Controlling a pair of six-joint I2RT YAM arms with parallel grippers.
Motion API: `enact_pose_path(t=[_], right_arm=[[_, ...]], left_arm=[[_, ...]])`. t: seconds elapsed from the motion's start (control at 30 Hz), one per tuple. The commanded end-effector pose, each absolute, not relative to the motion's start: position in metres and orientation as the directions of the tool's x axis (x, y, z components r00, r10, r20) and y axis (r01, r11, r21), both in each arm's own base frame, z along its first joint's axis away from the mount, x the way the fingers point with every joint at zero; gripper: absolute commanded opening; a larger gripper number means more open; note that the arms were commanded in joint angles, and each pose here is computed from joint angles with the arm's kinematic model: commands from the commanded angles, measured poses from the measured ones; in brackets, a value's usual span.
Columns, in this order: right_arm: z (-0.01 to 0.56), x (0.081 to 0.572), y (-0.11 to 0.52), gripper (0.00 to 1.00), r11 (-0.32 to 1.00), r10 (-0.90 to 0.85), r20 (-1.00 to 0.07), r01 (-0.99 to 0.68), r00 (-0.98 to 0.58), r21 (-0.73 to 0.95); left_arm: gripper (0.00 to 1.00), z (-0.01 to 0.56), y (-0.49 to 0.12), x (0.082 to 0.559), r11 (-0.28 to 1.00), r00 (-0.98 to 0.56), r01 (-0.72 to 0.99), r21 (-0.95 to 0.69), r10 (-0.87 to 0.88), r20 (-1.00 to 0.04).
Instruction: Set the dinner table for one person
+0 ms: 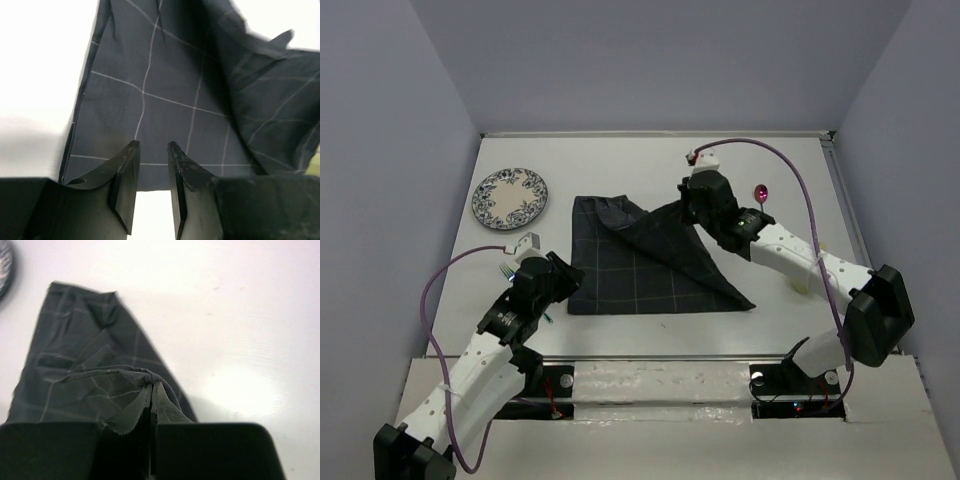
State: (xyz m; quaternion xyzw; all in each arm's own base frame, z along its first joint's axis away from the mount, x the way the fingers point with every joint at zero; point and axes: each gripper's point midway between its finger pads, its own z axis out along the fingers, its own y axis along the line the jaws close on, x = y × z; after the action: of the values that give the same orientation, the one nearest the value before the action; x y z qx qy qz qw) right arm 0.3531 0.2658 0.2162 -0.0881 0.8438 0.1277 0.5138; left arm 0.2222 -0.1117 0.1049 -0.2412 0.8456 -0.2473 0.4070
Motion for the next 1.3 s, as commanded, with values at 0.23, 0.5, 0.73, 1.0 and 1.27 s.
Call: enact_pose_path(t=[0.23,0.5,0.73,1.0,1.27], right_arm=[[0.175,0.451,0.161,0.00,0.991,0.130,-0.896,0.033,-0.424,0.128],[0.159,0.495,0.139,0.00,0.991,0.113,-0.902,0.109,-0.416,0.074],[0.163,0.471,0.149,0.68,0.982,0.183,-0.858,0.056,-0.480,0.178],[0.150,0.341,0.173,0.48,0.868,0.366,-0.724,-0.067,-0.585,0.492],[0.077,0.282,0.173,0.07,0.847,0.338,-0.595,-0.040,-0.729,0.530]], left_arm=[[0.43,0.098,-0.110,0.222,0.829,-0.537,-0.265,-0.493,-0.551,-0.638],[0.45,0.080,-0.106,0.205,0.875,-0.567,-0.324,-0.360,-0.484,-0.667],[0.52,0.076,-0.108,0.196,0.886,-0.580,-0.328,-0.327,-0.462,-0.671],[0.56,0.073,-0.113,0.184,0.911,-0.629,-0.329,-0.250,-0.409,-0.661],[0.57,0.066,-0.136,0.214,0.868,-0.593,-0.285,-0.407,-0.493,-0.636]])
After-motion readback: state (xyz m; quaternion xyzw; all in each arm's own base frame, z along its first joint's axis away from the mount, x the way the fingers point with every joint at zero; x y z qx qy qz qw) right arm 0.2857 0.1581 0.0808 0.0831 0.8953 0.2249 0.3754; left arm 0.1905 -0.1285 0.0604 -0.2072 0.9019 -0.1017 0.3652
